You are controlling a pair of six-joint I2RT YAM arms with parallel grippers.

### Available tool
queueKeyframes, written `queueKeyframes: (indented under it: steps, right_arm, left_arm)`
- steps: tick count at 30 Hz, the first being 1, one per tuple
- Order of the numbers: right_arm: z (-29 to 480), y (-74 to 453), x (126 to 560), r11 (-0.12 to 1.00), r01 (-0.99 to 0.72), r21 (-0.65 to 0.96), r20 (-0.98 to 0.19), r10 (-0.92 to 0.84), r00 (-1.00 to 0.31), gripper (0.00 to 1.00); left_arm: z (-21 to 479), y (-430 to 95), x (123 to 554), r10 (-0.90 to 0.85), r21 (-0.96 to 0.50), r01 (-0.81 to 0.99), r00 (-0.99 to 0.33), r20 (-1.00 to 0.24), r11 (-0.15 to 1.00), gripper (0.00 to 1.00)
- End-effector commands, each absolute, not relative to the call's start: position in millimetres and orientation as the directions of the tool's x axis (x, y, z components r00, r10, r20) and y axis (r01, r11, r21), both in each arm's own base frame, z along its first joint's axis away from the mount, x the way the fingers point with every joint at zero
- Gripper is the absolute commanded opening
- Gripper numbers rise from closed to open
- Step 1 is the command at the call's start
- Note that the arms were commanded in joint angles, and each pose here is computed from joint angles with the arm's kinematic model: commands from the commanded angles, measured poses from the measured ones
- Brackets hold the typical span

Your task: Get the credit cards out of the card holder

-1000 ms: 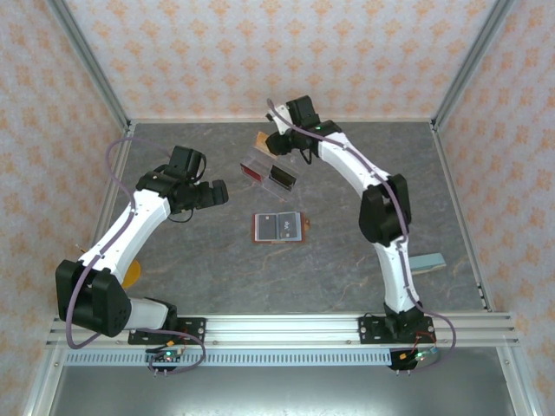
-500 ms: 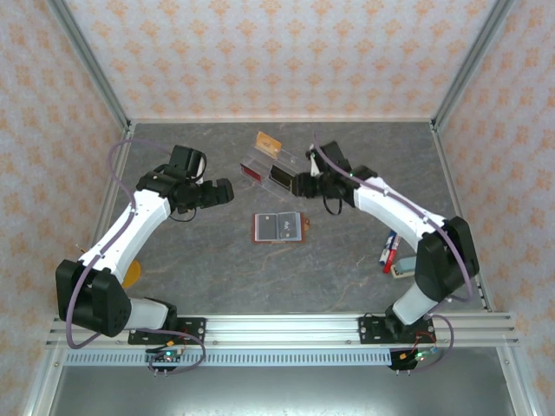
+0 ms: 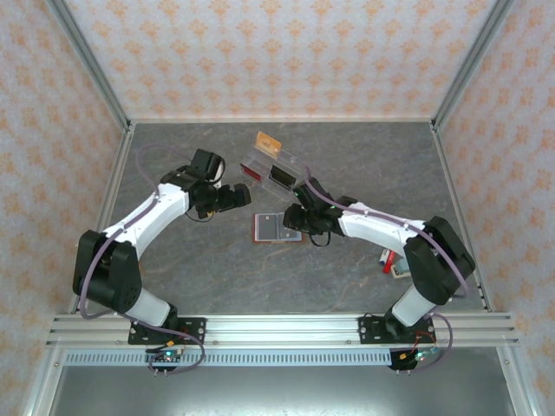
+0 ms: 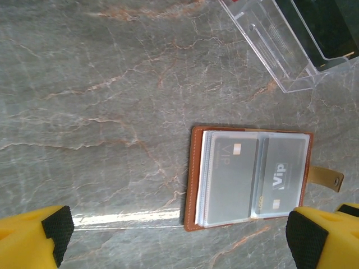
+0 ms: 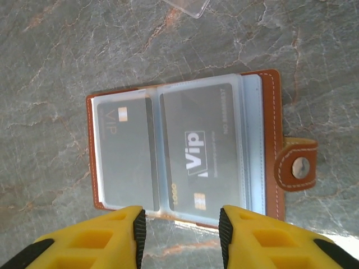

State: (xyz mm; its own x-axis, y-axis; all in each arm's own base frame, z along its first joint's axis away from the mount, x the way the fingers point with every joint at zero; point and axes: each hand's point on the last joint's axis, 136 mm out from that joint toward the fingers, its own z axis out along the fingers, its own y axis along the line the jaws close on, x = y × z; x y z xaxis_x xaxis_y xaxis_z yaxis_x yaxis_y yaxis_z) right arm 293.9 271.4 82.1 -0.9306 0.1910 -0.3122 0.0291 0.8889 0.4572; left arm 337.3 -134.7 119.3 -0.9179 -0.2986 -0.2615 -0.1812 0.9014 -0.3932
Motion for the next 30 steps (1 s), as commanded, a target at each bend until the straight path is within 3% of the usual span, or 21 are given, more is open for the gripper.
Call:
queueKeyframes:
  steps: [1, 11, 18, 30]
  right_arm:
    - [74, 267, 302, 0.902, 0.07, 0.426, -0.325, 0.225, -0.918, 0.41]
    - [51, 261, 306, 0.944, 0.068, 0.324, -0.316, 0.175, -0.932, 0.39]
    - [47, 263, 305, 0.948, 0.05, 0.316, -0.306, 0.151, -0.94, 0.38]
    - [43, 267, 304, 0.946, 0.031, 0.321, -0.294, 0.131, -0.947, 0.36]
  left_arm:
    - [113, -153, 343, -0.311, -0.438, -0.187, -0.922, -0.231, 0.879, 1.0]
    - [86, -196, 344, -0.273, -0.468, -0.171, -0.949, -0.158, 0.867, 0.99]
    - [67, -210, 340, -0.26, -0.48, -0.184, -0.961, -0.096, 0.858, 0.92]
    - [49, -211, 338, -0.281, -0.465, -0.228, -0.959, -0.046, 0.855, 0.62]
